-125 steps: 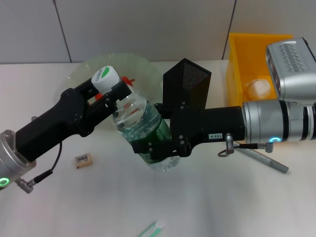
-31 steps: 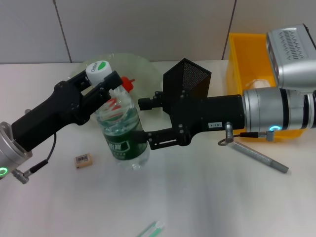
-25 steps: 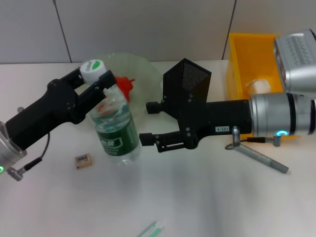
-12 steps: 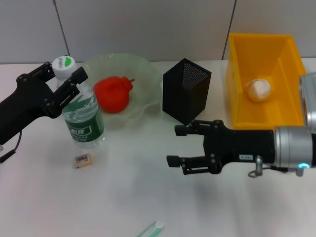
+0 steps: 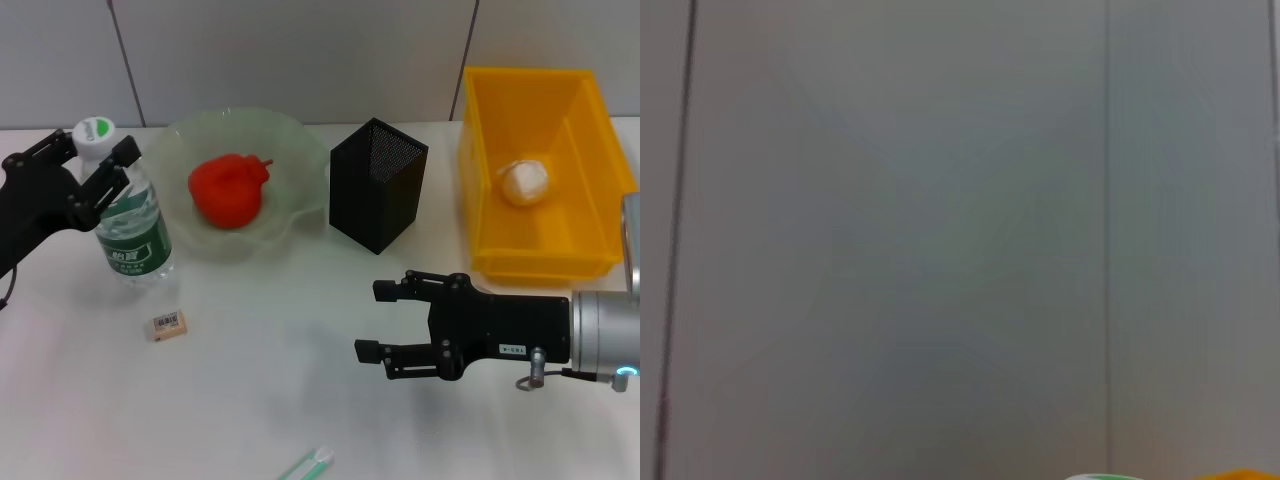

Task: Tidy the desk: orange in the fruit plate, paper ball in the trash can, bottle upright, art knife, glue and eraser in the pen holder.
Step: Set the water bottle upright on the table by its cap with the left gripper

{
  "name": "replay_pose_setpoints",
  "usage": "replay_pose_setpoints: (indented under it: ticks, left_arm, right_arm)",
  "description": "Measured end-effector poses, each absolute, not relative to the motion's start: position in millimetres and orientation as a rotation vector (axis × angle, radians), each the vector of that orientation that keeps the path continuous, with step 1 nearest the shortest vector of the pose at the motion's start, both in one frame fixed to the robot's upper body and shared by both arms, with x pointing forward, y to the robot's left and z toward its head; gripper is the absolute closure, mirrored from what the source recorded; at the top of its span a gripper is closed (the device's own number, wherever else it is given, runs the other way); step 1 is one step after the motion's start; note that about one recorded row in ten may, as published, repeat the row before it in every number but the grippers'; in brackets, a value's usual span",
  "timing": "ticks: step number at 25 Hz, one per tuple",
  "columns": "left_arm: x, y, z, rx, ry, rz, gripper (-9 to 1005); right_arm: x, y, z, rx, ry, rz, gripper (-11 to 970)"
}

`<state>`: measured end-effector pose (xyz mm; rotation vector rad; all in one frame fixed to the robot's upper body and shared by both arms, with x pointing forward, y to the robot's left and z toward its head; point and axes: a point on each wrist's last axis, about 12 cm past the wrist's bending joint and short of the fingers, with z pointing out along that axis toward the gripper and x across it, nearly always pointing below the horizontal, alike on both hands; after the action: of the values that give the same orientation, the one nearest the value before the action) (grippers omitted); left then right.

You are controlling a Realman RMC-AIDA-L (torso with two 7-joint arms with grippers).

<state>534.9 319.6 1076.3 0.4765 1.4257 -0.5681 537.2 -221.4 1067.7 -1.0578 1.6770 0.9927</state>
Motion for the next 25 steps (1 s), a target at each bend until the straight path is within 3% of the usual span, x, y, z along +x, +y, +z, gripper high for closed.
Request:
replay_pose_setpoints:
  ticks: [25]
  left_arm:
    - [539, 321, 1059, 0.402, 1.521, -0.473, 555]
  right_arm:
    - [538, -223, 1068, -1.042, 1.678, 0.987, 136]
